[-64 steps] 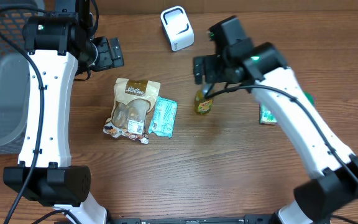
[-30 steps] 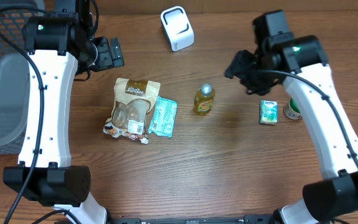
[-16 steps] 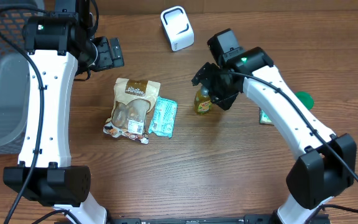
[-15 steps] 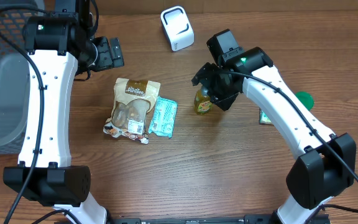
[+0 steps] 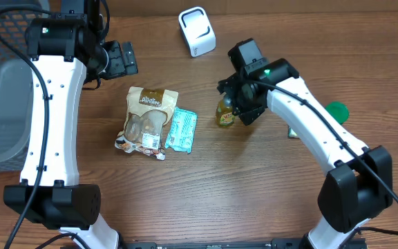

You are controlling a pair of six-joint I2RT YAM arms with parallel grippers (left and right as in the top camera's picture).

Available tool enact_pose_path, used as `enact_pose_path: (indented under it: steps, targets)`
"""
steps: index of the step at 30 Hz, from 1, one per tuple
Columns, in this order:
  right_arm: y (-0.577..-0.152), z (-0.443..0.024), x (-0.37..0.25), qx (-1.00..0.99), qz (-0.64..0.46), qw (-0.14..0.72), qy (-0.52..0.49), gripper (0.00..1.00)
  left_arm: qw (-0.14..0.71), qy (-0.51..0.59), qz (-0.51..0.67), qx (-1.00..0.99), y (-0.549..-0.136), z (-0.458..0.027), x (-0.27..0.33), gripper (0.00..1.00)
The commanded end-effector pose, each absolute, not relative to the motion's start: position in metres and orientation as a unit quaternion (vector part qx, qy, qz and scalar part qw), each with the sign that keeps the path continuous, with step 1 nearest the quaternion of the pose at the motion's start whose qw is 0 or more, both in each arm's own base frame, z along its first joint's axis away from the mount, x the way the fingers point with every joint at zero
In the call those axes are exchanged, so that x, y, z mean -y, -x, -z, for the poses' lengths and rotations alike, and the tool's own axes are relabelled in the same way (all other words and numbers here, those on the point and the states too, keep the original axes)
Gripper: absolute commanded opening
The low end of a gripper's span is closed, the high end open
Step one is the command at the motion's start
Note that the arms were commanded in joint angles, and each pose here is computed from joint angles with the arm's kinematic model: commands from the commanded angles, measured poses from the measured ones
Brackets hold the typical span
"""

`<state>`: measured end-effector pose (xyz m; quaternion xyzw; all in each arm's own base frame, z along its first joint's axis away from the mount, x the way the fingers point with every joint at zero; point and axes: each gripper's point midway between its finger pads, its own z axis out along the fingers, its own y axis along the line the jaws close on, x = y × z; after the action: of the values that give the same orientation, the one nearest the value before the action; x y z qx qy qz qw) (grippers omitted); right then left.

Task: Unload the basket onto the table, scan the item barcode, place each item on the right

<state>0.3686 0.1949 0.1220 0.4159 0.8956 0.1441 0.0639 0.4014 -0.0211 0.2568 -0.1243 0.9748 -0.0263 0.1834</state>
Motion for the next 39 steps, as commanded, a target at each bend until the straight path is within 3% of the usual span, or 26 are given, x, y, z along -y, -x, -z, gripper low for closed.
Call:
enact_pose_path:
  steps: [1, 4, 7, 20, 29, 39]
  targets:
    - [-0.366, -0.116, -0.197, -0.894, -0.133, 0.072, -0.421, 0.78, 0.191, 0.115, 0.030, -0.974, -0.404, -0.261, 0.025, 1.00]
    - [-0.368, -0.116, -0.192, -0.895, -0.117, 0.093, -0.420, 0.77, 0.191, 0.115, 0.030, -0.974, -0.404, -0.261, 0.025, 0.99]
    - [-0.367, -0.116, -0.193, -0.898, -0.112, 0.097, -0.415, 0.70, 0.191, 0.115, 0.030, -0.974, -0.404, -0.261, 0.025, 1.00]
    - [-0.367, -0.106, -0.197, -0.904, -0.086, 0.115, -0.403, 0.70, 0.191, 0.115, 0.030, -0.974, -0.404, -0.261, 0.025, 1.00]
    - [-0.368, -0.104, -0.196, -0.912, -0.079, 0.120, -0.385, 0.52, 0.191, 0.115, 0.030, -0.974, -0.404, -0.261, 0.025, 0.99]
    - [-0.366, -0.104, -0.194, -0.926, -0.071, 0.119, -0.350, 0.41, 0.191, 0.115, 0.030, -0.974, -0.404, -0.261, 0.025, 0.99]
